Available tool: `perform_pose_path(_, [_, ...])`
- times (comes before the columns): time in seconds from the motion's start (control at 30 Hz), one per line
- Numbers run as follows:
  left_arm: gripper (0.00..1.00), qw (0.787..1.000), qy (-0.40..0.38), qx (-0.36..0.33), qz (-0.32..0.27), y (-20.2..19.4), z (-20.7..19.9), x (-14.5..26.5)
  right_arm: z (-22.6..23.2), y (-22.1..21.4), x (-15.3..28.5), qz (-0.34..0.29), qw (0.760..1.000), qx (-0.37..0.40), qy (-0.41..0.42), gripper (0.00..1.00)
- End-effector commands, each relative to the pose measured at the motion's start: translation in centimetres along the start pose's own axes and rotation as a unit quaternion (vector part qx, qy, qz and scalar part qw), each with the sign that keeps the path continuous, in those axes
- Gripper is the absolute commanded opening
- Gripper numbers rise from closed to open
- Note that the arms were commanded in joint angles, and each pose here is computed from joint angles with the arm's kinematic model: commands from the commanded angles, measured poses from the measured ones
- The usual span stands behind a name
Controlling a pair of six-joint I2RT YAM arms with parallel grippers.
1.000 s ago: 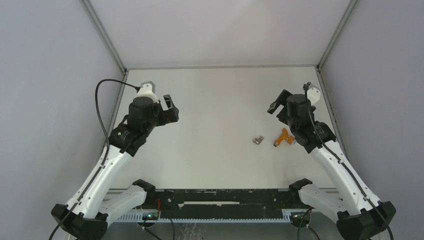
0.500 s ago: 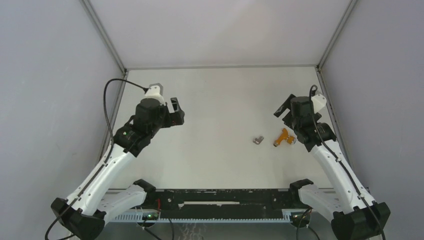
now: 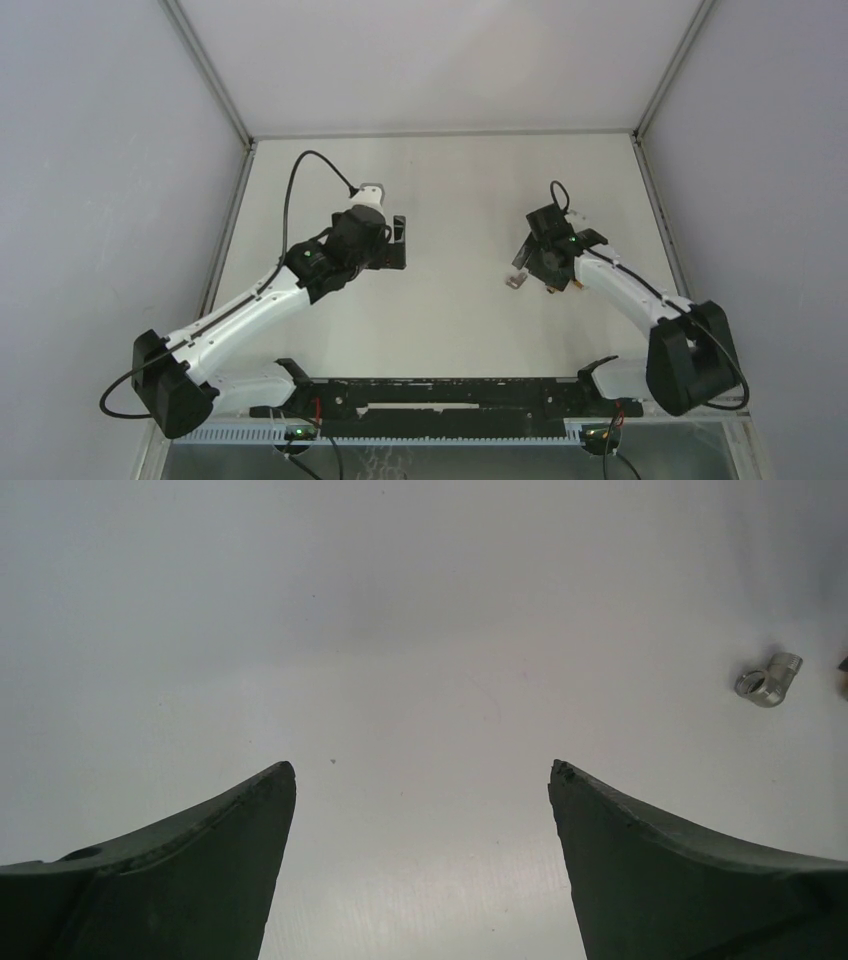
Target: Install the water faucets
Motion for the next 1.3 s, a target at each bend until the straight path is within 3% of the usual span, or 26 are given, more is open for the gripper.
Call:
perform_pose_path(0.0, [1.0,0.998,0.013,0.024,-0.056,3.6,0.3,1.5,1.2,-0.6,-1.9,0.015,0.999,-0.034,-0.016,0.74])
perform_pose_path(0.27, [1.0,0.999,0.007,0.021,-0.048,3.3,0.1,1.4,1.7,-0.4,-4.3,0.017,0.995,-0.084,-0.042,0.55])
perform_pose_path(0.87, [1.0,0.998,-0.011,0.024,-0.053,3.0,-0.1,1.7,2.4,-1.7,-6.6,0.047,0.994,-0.087,-0.055,0.43])
perform_pose_path(1.03, [1.0,0.998,-0.01,0.026,-0.051,2.7,0.0,1.9,2.4,-1.9,-7.0,0.053,0.995,-0.067,-0.052,0.28])
perform_pose_path(1.17, [1.0,0.998,-0.019,0.019,-0.052,2.8,-0.1,2.2,3.7,-1.5,-6.2,0.046,0.999,-0.015,-0.021,0.01])
perform_pose_path(1.27, [1.0,0.998,-0.017,0.017,-0.054,3.3,0.0,2.6,4.8,-0.9,-5.3,0.015,0.996,0.088,-0.029,0.0])
Point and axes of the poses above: each gripper's point midway between its finger pads, its own x axis back along the fingers, its own z axis along the line the jaws close on, y = z × x, the point moved 3 cm from there along x, back along the fingers, and after that the axes turned 9 degrees about -x, right-handed, at the moved point
